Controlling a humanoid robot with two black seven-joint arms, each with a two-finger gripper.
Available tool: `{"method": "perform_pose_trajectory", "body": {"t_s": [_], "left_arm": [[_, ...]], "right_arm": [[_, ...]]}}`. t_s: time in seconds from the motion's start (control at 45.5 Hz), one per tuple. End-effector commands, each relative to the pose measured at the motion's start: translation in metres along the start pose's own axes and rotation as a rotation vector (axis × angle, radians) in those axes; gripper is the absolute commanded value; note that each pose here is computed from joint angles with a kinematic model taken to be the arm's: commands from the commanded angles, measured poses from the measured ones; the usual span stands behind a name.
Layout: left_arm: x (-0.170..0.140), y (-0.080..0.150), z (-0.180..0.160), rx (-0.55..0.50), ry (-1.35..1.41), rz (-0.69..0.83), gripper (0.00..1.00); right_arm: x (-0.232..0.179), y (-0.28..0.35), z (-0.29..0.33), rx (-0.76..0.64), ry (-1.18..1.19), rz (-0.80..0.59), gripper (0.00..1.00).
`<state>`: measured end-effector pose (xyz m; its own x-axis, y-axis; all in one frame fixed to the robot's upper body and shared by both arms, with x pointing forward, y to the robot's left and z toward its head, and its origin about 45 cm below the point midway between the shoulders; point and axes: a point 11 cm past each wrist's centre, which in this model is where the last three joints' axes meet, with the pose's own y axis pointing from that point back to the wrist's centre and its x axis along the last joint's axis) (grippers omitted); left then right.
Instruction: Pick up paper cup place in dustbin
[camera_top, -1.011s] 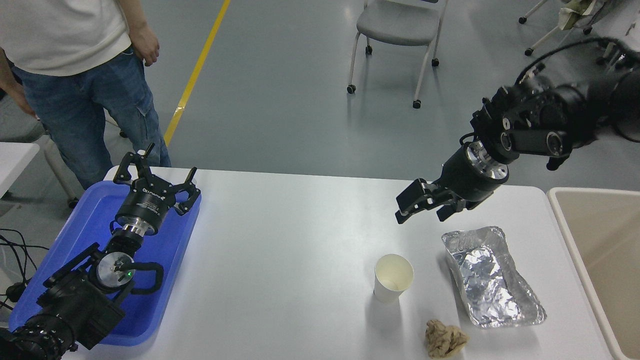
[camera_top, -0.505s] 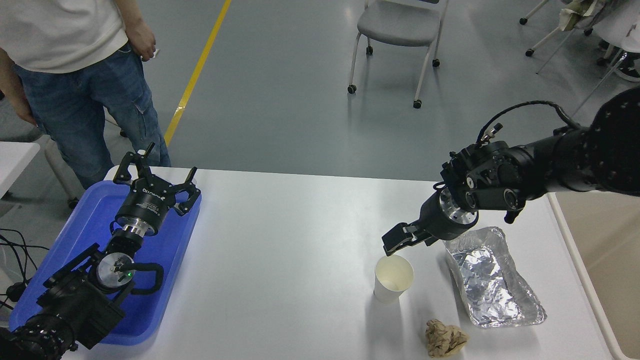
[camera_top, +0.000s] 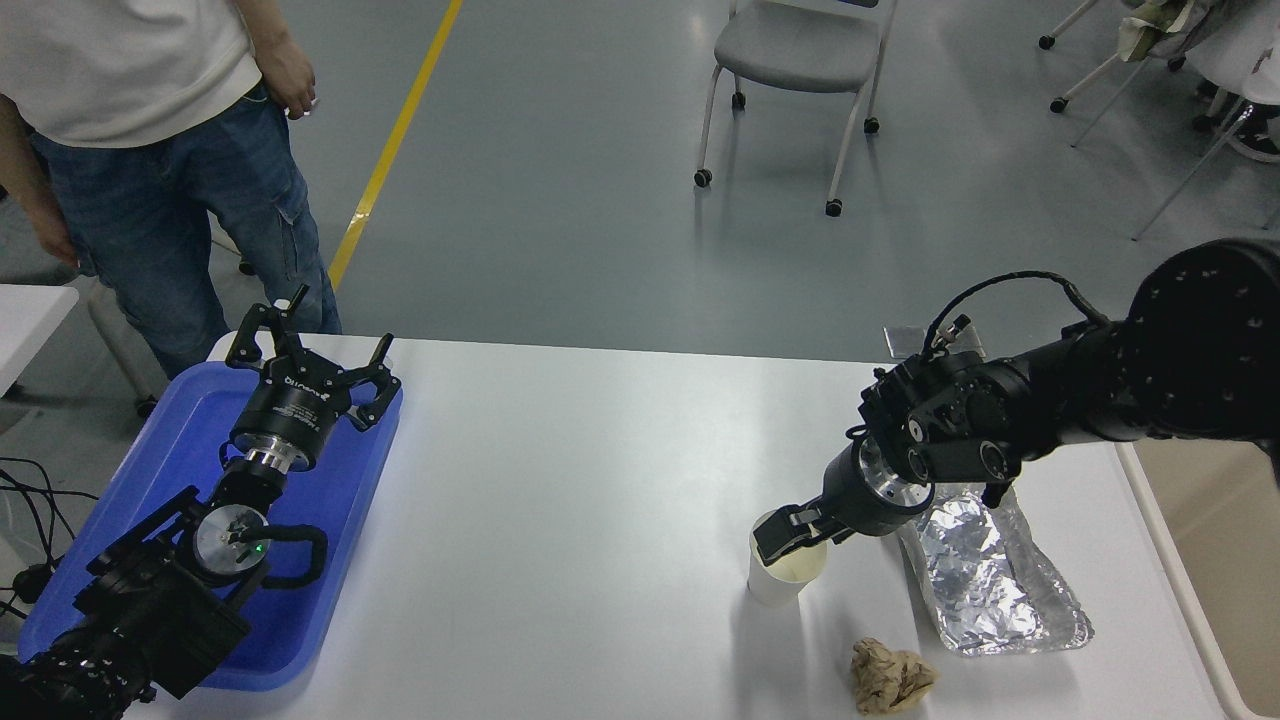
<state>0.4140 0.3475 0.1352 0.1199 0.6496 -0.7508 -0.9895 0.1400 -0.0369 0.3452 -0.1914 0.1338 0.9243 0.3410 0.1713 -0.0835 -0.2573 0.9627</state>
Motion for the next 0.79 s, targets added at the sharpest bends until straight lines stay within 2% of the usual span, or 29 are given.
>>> {"method": "perform_pose_trajectory", "body": {"t_s": [0.0,0.022,0.11,0.176,0.242,0.264,0.769], "left_arm": [[0.000,0.000,0.000,0.001,0.000,0.000,1.00],[0.000,0.000,0.000,-0.001,0.000,0.000,1.00],[0.000,0.000,0.000,0.001,0.000,-0.001,1.00],[0.000,0.000,0.000,-0.001,0.000,0.000,1.00],[0.000,0.000,0.000,0.001,0.000,0.000,1.00],[0.000,0.000,0.000,-0.001,0.000,0.000,1.00],[0.000,0.000,0.000,-0.001,0.000,0.000,1.00]], "right_arm": [[-0.002,-0.006,0.002,-0.013,-0.009,0.021,0.79],[-0.002,-0.006,0.002,-0.014,-0.011,0.022,0.73],[-0.003,-0.006,0.003,-0.023,-0.009,0.016,0.40],[-0.004,-0.006,0.003,-0.027,-0.012,0.011,0.25],[-0.005,-0.006,0.005,-0.035,-0.016,0.006,0.05],[-0.005,-0.006,0.005,-0.037,-0.018,0.005,0.02],[-0.003,0.000,0.012,-0.042,-0.092,0.021,0.00]]}}
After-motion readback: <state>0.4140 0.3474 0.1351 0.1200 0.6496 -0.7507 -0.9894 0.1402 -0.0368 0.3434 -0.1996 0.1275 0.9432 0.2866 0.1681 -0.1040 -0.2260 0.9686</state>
